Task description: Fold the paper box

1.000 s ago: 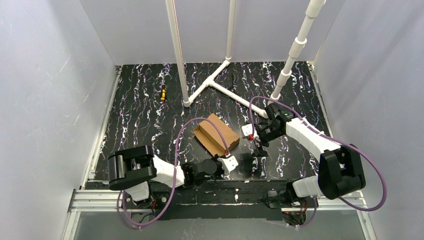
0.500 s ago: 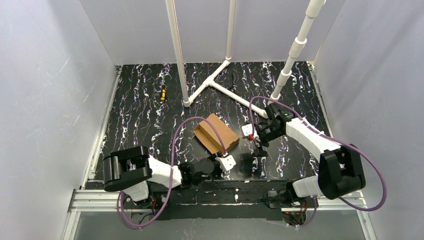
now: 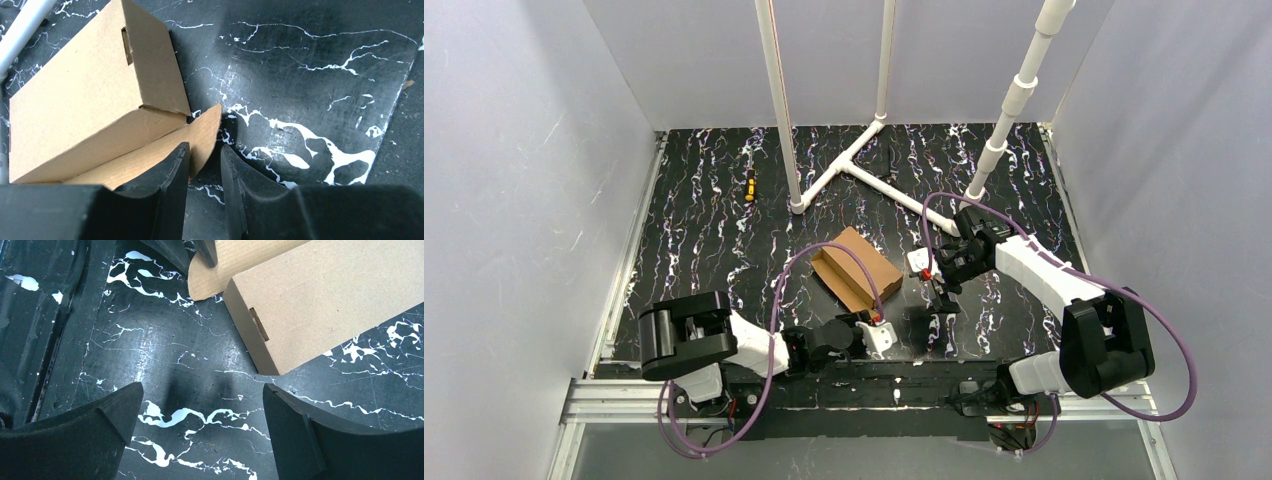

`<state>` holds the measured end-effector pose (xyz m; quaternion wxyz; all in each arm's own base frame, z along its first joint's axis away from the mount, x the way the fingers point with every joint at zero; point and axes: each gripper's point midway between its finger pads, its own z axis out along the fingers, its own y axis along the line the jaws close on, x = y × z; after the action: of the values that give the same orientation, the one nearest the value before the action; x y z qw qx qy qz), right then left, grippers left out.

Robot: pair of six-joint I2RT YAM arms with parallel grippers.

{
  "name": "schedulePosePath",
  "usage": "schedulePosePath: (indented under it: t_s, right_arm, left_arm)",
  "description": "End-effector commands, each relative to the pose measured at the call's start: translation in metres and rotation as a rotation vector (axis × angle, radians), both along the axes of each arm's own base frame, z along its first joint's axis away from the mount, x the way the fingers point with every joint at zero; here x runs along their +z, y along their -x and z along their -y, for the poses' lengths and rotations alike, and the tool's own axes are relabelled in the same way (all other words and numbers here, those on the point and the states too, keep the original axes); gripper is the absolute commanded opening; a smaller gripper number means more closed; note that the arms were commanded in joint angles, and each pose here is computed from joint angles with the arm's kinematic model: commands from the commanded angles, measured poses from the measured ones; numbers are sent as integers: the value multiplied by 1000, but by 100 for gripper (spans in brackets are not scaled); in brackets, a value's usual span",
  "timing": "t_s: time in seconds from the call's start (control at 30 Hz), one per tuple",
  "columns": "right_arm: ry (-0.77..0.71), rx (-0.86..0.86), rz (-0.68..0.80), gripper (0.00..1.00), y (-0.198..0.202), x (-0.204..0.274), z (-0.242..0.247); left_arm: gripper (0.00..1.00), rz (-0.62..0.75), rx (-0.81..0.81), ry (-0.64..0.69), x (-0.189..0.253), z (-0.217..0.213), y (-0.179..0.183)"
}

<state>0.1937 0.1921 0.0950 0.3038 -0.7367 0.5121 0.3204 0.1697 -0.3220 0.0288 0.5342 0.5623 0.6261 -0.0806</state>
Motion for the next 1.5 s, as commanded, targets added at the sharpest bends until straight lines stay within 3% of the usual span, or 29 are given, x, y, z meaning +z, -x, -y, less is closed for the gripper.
schedulePosePath:
  t_s: [0.0, 0.37, 0.7, 0.93, 1.27, 1.47]
  right_arm:
    - [-21, 15, -29, 98, 6, 1, -1]
    - [-20, 20, -29, 98, 7, 1, -1]
    - [-20, 22, -31, 98, 7, 1, -1]
    - [-25, 13, -56, 98, 8, 1, -3]
    - [-18, -144, -107, 95, -14, 4, -11]
    - [-27, -235, -109, 93, -30, 11, -15]
  left_arm:
    - [26, 56, 0, -18, 7, 9, -10]
    - [14, 68, 36, -23, 7, 13, -17]
    - [4, 32, 77, 54, 18, 10, -16]
    - [7, -31, 97, 122, 21, 2, -9]
    - [40, -124, 116, 287, 46, -5, 3]
    - [88, -295, 235, 477, 77, -32, 11]
